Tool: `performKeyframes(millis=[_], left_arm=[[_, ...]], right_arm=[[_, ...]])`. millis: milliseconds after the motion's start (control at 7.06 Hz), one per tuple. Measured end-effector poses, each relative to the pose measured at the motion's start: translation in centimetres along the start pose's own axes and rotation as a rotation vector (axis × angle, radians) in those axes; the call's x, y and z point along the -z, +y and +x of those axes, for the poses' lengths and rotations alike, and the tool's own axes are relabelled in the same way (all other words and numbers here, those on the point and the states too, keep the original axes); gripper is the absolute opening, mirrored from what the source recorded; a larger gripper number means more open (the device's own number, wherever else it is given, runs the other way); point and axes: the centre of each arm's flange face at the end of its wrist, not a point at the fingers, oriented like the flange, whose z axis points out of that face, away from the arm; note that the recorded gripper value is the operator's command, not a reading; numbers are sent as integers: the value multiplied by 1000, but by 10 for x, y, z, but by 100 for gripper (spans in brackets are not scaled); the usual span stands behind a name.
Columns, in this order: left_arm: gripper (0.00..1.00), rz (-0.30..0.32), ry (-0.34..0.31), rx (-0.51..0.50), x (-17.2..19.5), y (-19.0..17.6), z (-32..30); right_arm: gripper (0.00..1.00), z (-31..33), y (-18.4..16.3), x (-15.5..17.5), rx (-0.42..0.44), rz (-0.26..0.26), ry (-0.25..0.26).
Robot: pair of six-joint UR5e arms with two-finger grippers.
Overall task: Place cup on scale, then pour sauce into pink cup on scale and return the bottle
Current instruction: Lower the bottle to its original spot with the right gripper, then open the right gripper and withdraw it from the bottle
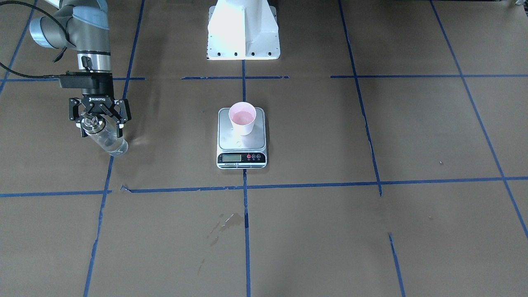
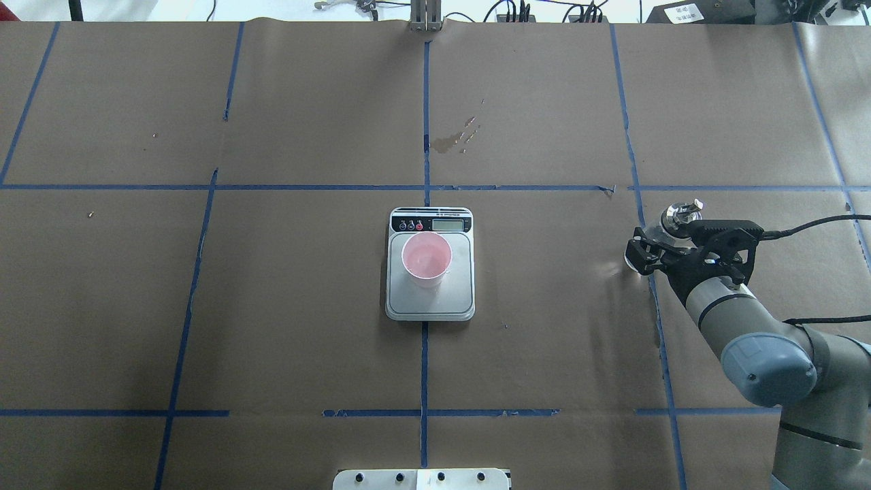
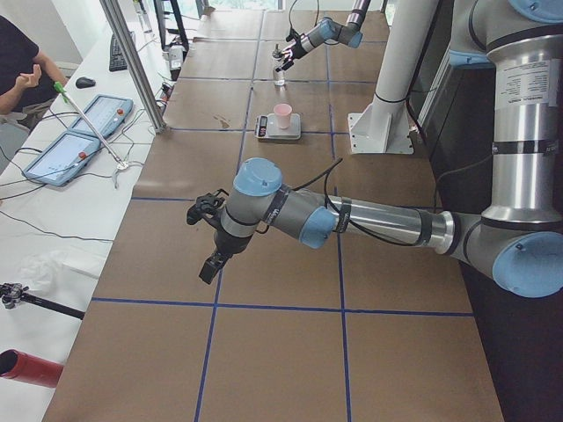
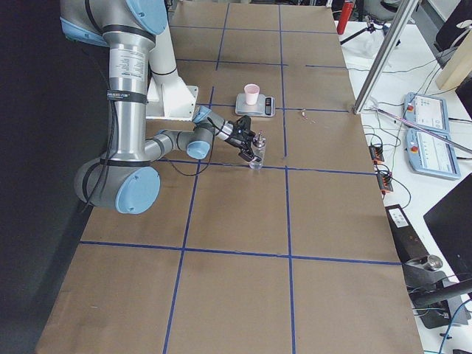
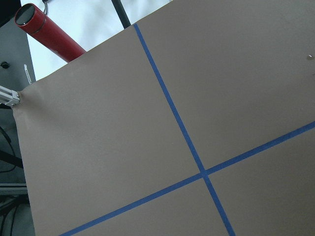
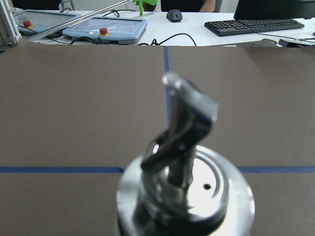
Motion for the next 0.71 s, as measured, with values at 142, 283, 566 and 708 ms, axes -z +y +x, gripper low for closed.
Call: performKeyframes(millis=[142, 283, 566, 708], left_arm=[[100, 1, -1, 1, 1, 0, -1], [100, 2, -2, 2, 1, 1, -2], [100, 3, -5, 3, 3, 2, -3], [100, 3, -6, 4, 3, 2, -3]], right_arm=[[100, -2, -1, 9, -6, -56, -25], [100, 1, -2, 21, -7, -116, -43], [100, 9, -6, 56, 17, -306, -42], [100, 6, -10, 76, 37, -414, -13]])
